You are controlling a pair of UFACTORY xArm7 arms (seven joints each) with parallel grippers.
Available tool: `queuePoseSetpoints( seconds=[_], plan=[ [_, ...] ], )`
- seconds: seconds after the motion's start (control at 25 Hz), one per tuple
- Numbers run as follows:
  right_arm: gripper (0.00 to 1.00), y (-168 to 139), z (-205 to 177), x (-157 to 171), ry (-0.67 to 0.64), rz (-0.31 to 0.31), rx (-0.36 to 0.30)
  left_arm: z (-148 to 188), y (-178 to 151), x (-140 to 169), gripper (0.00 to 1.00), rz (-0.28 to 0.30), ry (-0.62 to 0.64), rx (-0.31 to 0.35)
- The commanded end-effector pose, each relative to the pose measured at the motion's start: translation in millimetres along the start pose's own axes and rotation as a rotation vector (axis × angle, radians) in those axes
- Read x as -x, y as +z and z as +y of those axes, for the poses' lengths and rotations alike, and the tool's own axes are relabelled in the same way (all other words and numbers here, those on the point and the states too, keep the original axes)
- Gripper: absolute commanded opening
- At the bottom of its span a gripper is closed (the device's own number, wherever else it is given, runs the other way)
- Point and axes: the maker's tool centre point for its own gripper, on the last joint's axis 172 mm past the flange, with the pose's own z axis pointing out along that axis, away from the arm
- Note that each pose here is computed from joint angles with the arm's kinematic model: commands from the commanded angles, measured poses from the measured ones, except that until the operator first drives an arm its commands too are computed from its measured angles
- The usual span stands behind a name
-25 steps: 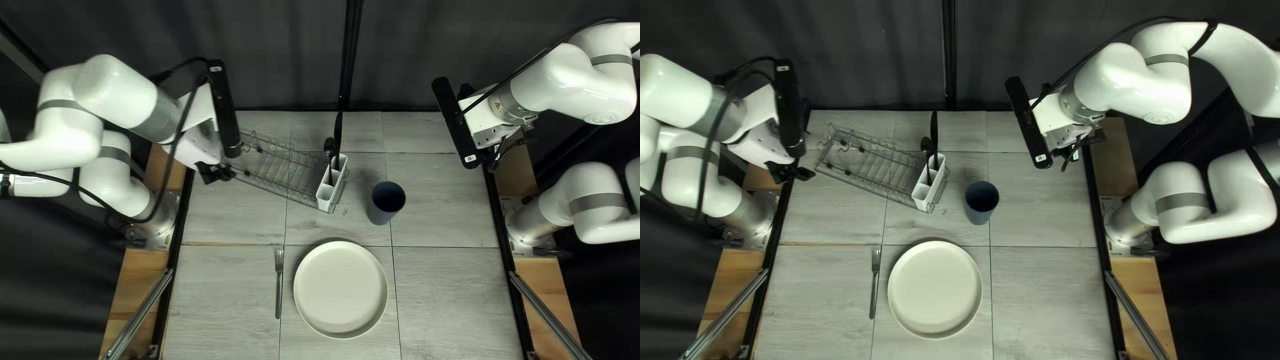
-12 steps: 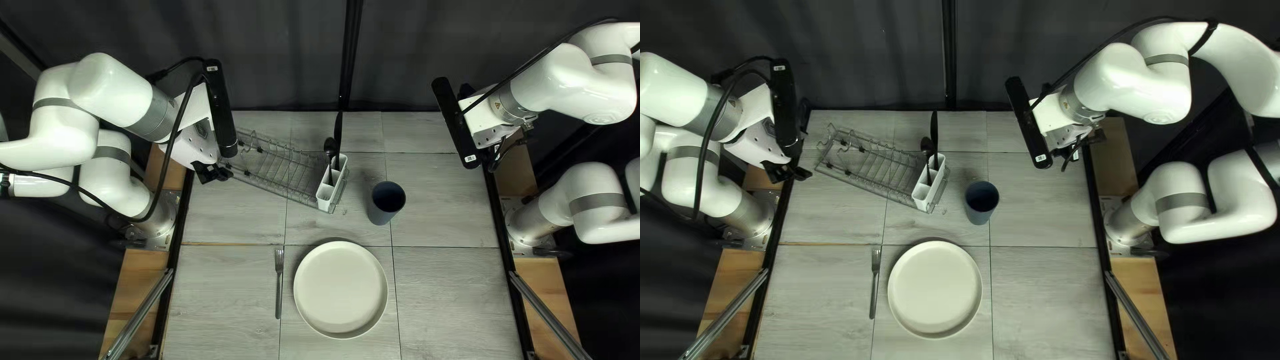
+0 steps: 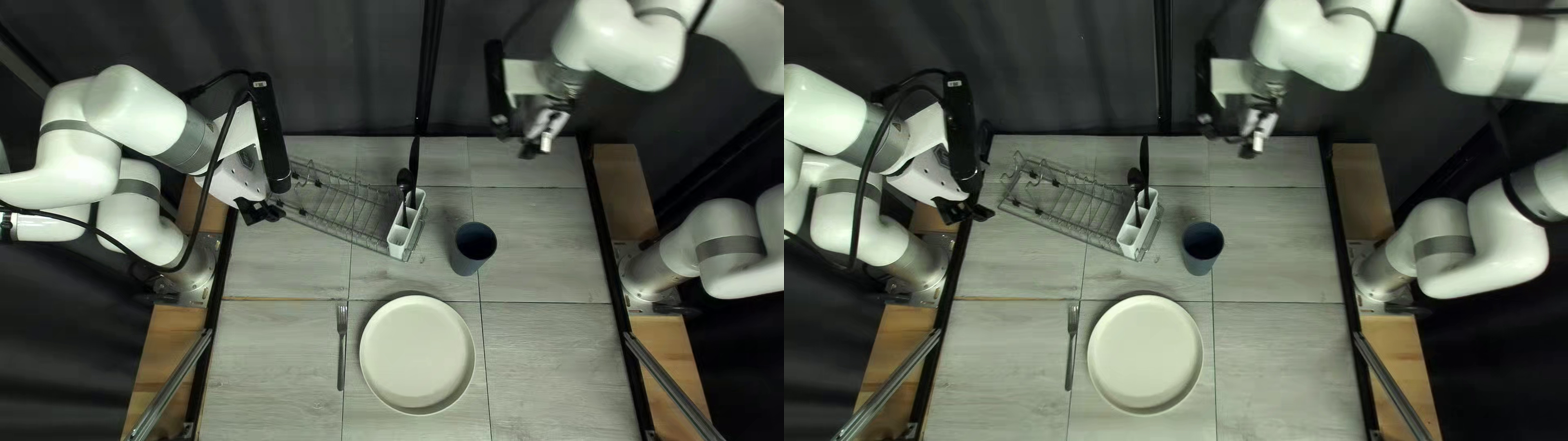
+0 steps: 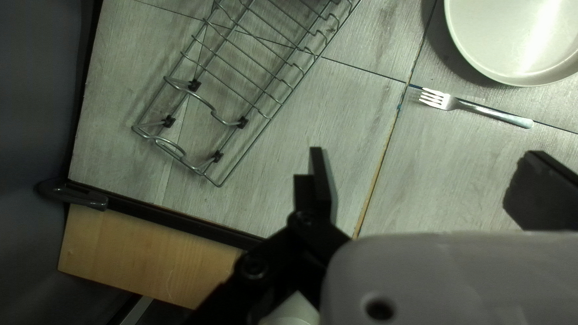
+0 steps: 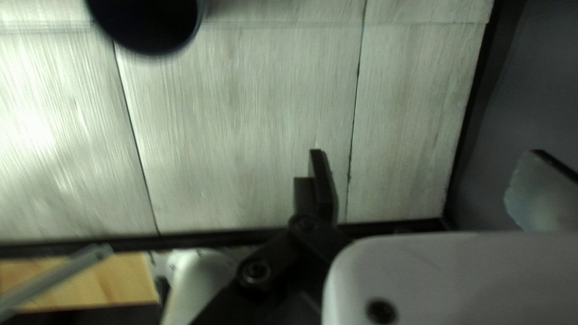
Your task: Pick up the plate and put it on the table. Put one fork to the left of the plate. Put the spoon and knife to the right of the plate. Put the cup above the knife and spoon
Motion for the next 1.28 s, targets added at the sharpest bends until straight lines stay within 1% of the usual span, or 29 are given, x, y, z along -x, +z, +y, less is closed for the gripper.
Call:
queuePoseSetpoints(
  seconds=[0.04, 0.12, 0.24, 0.32, 0.52, 0.92, 1.12, 1.16, 1.2, 1.24, 1.28],
  plan=[
    [1.00, 19.5, -3.4, -47.7, 0.092, 0.033, -0.021, 0.0, 0.0, 0.0, 1.00, 0.000, 0.000, 0.000],
    [1.00, 27.2, -8.0, -62.8, 0.111, 0.042, -0.045, 0.0, 0.0, 0.0, 1.00, 0.000, 0.000, 0.000],
    [1.00, 37.1, -14.0, -83.9, 0.105, 0.053, -0.079, 0.0, 0.0, 0.0, 1.00, 0.000, 0.000, 0.000],
    [1.00, 43.4, -16.4, -100.4, 0.105, 0.055, -0.093, 0.0, 0.0, 0.0, 1.00, 0.000, 0.000, 0.000],
    [1.00, 63.0, -21.7, -127.1, 0.104, 0.056, -0.120, 0.0, 0.0, 0.0, 1.00, 0.000, 0.000, 0.000],
    [1.00, 98.3, -22.3, -152.1, 0.066, 0.063, -0.172, 0.0, 0.0, 0.0, 1.00, 0.000, 0.000, 0.000],
    [1.00, 108.3, -23.9, -155.3, 0.044, 0.065, -0.191, 0.0, 0.0, 0.0, 1.00, 0.000, 0.000, 0.000],
    [0.84, 108.9, -24.1, -155.7, 0.043, 0.066, -0.194, 0.0, 0.0, 0.0, 1.00, 0.000, 0.000, 0.000],
    [0.84, 108.9, -24.4, -156.2, 0.042, 0.067, -0.196, 0.0, 0.0, 0.0, 1.00, 0.000, 0.000, 0.000],
    [0.00, 108.8, -24.6, -156.5, 0.040, 0.069, -0.200, 0.0, 0.0, 0.0, 1.00, 0.000, 0.000, 0.000],
    [0.00, 108.6, -24.6, -156.3, 0.039, 0.070, -0.202, 0.0, 0.0, 0.0, 1.00, 0.000, 0.000, 0.000]
  ],
)
